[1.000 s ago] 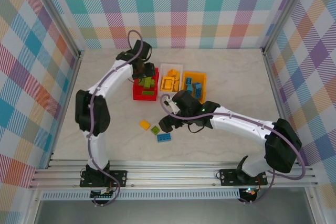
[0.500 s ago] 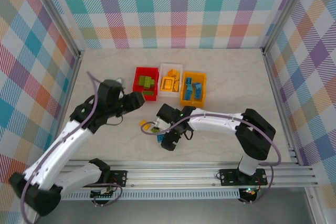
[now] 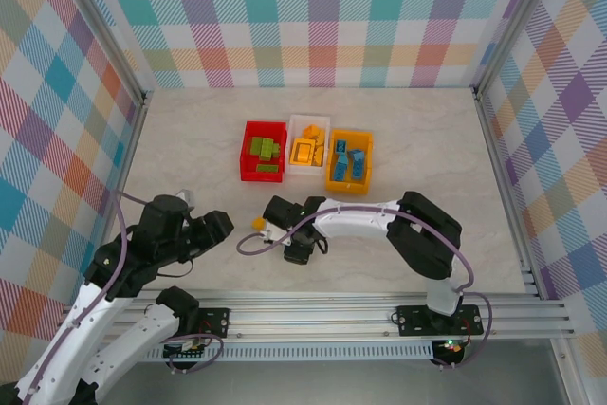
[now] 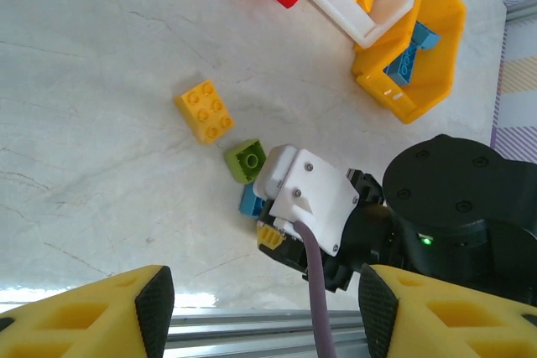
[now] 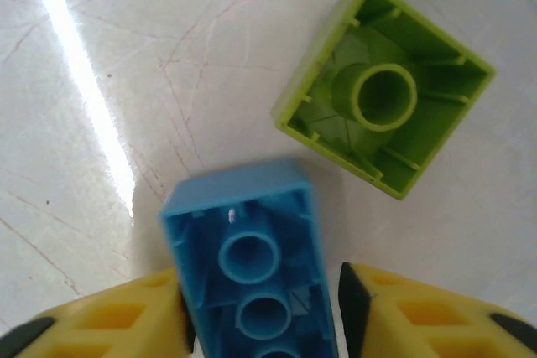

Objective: Sort the legos into containers by color

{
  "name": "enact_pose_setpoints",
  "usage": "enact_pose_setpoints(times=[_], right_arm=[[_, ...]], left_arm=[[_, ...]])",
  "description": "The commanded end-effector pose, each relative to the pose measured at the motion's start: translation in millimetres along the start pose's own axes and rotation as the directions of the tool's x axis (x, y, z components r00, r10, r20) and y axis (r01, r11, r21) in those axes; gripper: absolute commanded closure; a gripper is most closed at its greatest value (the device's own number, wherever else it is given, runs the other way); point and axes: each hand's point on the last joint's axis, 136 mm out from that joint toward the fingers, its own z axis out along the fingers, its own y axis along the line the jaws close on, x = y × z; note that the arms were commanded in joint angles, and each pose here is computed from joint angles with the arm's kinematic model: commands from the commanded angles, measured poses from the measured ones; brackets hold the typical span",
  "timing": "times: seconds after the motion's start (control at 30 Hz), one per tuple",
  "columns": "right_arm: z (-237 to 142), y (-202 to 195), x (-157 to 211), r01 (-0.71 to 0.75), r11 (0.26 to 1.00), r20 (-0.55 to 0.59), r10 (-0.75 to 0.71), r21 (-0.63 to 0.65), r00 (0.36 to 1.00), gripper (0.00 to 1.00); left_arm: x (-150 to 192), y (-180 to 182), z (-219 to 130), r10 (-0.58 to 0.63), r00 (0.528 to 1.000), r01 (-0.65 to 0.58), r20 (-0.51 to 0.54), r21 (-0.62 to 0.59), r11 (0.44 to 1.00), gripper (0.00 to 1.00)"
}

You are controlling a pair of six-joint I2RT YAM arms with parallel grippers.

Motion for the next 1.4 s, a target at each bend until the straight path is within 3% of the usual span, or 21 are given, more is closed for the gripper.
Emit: enact_pose_setpoints(times=[0.0,0.2,0.37,0.43,0.57,0.67,0.83,1.07,1.2,1.37], right_arm=[[-2.6,6.9,0.1,0.009,1.000,0.003,-0.009,-0.005,1.000,0.60],[-30.5,6.6,16.8,-0.051,0.998,0.045,0.050,0.026,0.998,0.71],[-78.1,-27.0,37.2,-0.308,0.951,0.177,0.298,0.031,0.938,0.71],[-95.8,-53.3,47.8,-0.457,0.889,0.242,0.440,0.014,0.865,0.70],[-122.5,-122.8,72.4,-0.746,0.664,0.324,0.718,-0.055,0.615,0.70],[-124.4,-165.7,80.3,-0.852,0.517,0.308,0.827,-0.086,0.471,0.70],[-100.1,-219.6,78.9,-0.934,0.345,0.201,0.925,-0.089,0.322,0.72],[-72.1,-251.0,76.1,-0.970,0.238,0.138,0.963,-0.039,0.231,0.68],[-72.8,-253.7,75.0,-0.971,0.238,0.147,0.962,-0.036,0.231,0.56],[-102.5,-253.3,68.9,-0.958,0.281,0.220,0.940,-0.062,0.261,0.38]], left_arm=[[2.4,0.3,5.5,-0.006,1.000,0.006,-0.024,-0.014,1.000,0.38],[-5.9,-20.8,9.8,0.025,0.999,-0.024,-0.025,0.035,0.999,0.38],[-3.2,-67.8,25.0,0.047,0.994,-0.024,-0.095,0.233,0.972,0.38],[-1.9,-82.4,35.3,0.041,0.991,-0.003,-0.127,0.285,0.959,0.38],[-2.1,-109.7,56.1,0.080,0.988,-0.033,-0.135,0.317,0.948,0.38],[1.7,-130.5,71.4,0.163,0.979,-0.121,-0.125,0.292,0.949,0.38],[4.9,-135.3,90.7,0.284,0.953,-0.270,-0.106,0.130,0.954,0.39],[15.8,-111.0,108.0,0.294,0.951,-0.298,-0.100,-0.032,0.954,0.39],[25.5,-98.3,113.3,0.339,0.934,-0.350,-0.116,-0.093,0.932,0.39],[38.3,-78.3,124.7,0.424,0.888,-0.449,-0.178,-0.139,0.883,0.37]])
